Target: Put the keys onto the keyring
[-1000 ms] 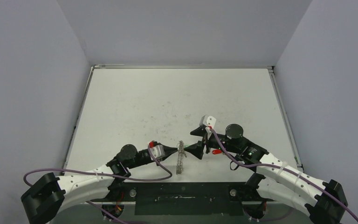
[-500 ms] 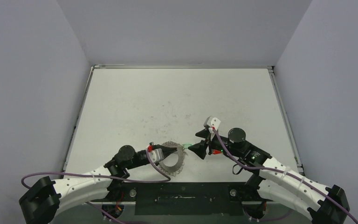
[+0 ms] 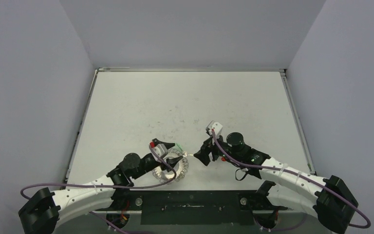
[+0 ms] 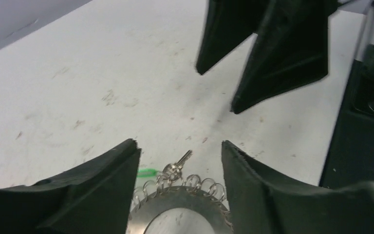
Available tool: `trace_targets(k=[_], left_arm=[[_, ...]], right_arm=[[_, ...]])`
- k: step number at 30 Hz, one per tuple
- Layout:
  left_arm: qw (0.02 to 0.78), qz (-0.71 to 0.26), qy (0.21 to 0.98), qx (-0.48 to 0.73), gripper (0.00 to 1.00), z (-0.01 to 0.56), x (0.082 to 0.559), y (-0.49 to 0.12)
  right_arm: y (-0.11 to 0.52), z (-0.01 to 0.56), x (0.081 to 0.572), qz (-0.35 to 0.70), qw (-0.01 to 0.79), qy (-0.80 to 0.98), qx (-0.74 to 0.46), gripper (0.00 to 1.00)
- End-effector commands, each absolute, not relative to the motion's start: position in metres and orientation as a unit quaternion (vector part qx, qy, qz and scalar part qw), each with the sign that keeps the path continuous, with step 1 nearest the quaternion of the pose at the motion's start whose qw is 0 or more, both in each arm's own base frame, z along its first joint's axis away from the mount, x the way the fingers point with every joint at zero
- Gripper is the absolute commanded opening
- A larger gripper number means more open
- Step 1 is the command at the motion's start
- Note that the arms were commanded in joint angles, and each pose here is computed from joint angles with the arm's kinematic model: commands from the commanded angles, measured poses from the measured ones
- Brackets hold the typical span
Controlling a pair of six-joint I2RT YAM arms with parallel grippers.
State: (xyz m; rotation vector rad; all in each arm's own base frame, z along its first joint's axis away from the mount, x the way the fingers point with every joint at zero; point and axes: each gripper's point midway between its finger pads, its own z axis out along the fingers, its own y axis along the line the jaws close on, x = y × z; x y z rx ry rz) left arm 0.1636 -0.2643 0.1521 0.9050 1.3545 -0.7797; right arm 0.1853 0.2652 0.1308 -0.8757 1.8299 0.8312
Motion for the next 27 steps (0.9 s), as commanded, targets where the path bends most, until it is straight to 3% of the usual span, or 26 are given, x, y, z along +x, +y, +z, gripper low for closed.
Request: trace_targets(k=[1,4,15,21,24,27], left_arm=[[0.614,-0.296,0.705,0.196,0.64,0.150,0.201,-0.226],[0.583,-0.265,0.764,0.081,0.71,0.137,0.210,-0.198],[0.466,-0.221,0.856,-0.024,0.72,0.094,0.211,-0.160],[0.398,-0.225,0.883,-0.105,0.73,0.077,0.222,-0.136],[0.380,-0.223,0.887,-0.135,0.74,0.073,0.224,-0.125],[0.369,-0.221,0.887,-0.166,0.74,0.072,0.224,-0.114]], right_arm=[[0.276,0.135,0.207,0.323,0.469,0.760,-0.313,0.75],[0.285,0.118,0.212,0.314,0.437,0.788,-0.299,0.75],[0.338,0.093,0.200,0.310,0.367,0.801,-0.357,0.71],[0.358,0.096,0.209,0.303,0.355,0.822,-0.327,0.70],[0.373,0.093,0.211,0.311,0.339,0.831,-0.312,0.67],[0.389,0.087,0.207,0.309,0.320,0.836,-0.321,0.58]])
